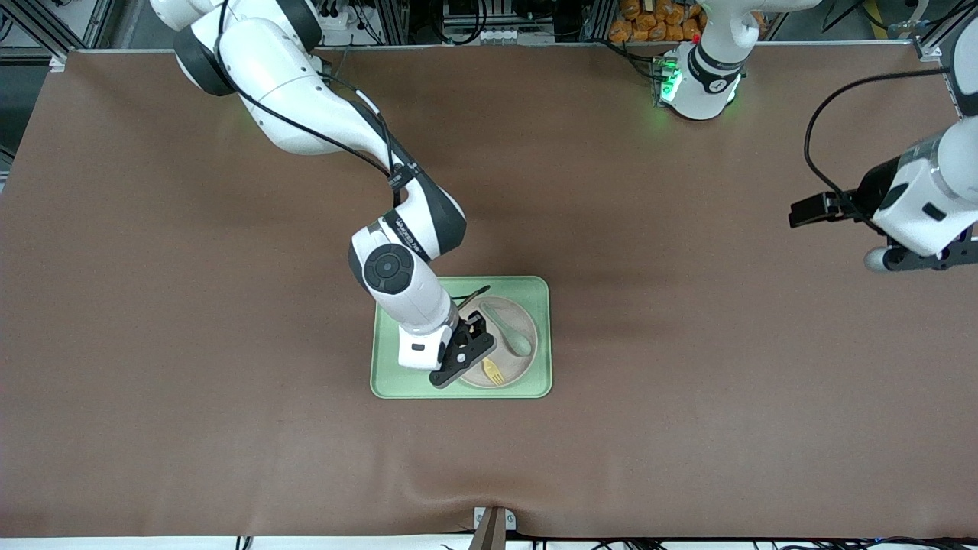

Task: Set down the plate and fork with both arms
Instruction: 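Lower the right gripper over the plate and grasp the yellow fork, then lift the fork with the right gripper and set it beside the plate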

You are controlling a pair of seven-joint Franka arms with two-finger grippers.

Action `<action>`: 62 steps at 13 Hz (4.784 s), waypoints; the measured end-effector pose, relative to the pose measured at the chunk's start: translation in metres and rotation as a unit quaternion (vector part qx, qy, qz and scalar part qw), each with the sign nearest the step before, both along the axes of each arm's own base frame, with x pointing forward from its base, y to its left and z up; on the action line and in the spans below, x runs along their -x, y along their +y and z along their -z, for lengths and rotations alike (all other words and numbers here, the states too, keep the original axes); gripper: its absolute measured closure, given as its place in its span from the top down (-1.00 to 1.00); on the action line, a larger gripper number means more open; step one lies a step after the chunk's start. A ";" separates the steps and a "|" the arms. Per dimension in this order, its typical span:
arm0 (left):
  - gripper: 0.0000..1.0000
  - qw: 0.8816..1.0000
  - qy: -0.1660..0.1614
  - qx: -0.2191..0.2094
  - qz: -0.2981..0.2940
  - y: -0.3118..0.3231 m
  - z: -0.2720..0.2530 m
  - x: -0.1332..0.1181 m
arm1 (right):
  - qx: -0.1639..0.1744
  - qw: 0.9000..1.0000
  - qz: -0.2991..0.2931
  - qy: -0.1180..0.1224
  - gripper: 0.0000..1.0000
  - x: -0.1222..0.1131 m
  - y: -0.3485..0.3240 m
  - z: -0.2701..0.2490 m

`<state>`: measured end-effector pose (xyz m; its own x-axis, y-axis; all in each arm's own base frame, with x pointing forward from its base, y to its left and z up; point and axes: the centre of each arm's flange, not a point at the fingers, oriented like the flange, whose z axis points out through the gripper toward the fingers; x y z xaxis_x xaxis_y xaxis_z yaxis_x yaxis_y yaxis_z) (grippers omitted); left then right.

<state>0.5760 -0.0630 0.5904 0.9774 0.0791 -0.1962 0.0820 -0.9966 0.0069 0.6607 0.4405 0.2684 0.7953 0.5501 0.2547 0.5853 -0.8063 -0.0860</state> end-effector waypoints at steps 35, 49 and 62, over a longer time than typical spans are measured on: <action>1.00 0.995 -0.085 -0.003 0.060 0.012 -0.051 0.043 | 0.025 0.999 0.024 0.009 -0.67 0.010 0.019 0.048; 1.00 0.994 -0.087 -0.003 0.064 0.007 -0.051 0.042 | -0.011 0.978 0.185 0.094 -0.67 0.005 -0.117 0.039; 1.00 0.994 -0.088 -0.003 0.064 0.008 -0.051 0.042 | -0.010 0.968 0.231 0.101 -0.53 0.041 -0.130 0.077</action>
<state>0.5335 -0.0555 0.6410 0.9986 -0.0480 -0.0221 -0.0479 -0.9988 0.0048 0.6197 0.3108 0.1918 0.9898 0.1204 0.0756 0.1322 -0.9750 -0.1786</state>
